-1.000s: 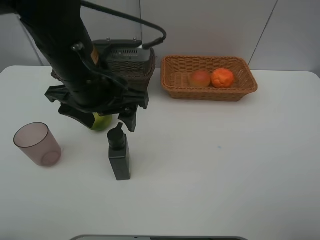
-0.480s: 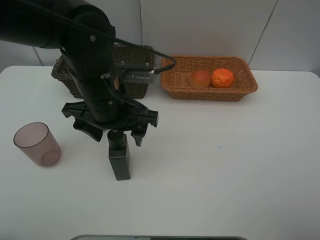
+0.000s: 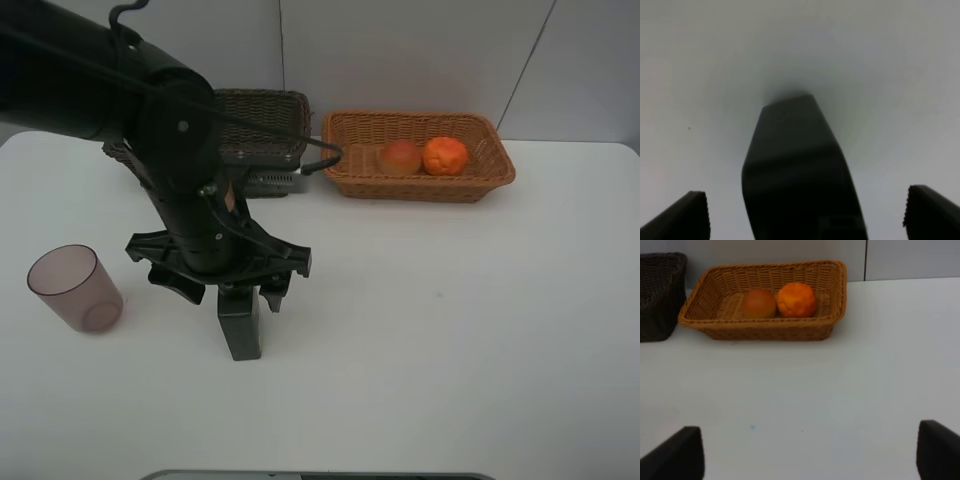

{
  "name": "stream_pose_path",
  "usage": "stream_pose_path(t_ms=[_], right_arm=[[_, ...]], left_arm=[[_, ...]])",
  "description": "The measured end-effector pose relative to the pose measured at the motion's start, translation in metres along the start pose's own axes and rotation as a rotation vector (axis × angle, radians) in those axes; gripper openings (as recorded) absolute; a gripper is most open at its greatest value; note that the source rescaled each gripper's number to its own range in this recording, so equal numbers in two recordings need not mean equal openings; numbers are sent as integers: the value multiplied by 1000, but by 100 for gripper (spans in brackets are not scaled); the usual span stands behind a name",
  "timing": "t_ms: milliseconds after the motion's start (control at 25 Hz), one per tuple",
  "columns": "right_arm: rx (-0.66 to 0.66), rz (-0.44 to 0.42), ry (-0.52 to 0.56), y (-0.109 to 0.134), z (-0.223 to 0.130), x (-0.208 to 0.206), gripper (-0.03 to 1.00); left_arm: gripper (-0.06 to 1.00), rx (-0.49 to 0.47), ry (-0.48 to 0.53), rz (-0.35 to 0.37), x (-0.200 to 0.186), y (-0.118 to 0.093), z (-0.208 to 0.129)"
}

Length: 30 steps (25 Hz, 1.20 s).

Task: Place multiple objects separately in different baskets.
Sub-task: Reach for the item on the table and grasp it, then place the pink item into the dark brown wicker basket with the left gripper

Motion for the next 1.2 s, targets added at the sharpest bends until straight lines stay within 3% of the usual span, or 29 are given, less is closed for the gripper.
stream_pose_path(t_ms=[200, 320, 400, 520, 560, 1200], right_arm=[[0, 0, 0, 0, 0, 0, 85], [0, 0, 0, 0, 0, 0, 85], [0, 0, 0, 0, 0, 0, 85], [0, 0, 0, 0, 0, 0, 85], [0, 0, 0, 0, 0, 0, 85], [0, 0, 0, 0, 0, 0, 85]], left_arm=[[100, -13, -14, -24, 3, -2, 0], [92, -13, -14, -24, 3, -2, 0], [75, -14, -14, -24, 3, -2, 0], [33, -15, -12, -23, 3, -2, 0], [23, -15, -12, -23, 3, -2, 0], [24, -15, -6, -19, 3, -1, -1]])
Point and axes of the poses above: a point on each arm's last joint axis where the gripper is mounted, x pointing out along that axis toward the gripper, y along the wrist's bending axis when the last joint is at zero, z = x × y, the point moved 3 cm from there along x, pointing out along that axis toward the gripper, and after that the axes turned 4 degrees about x, right-handed, at the moved point
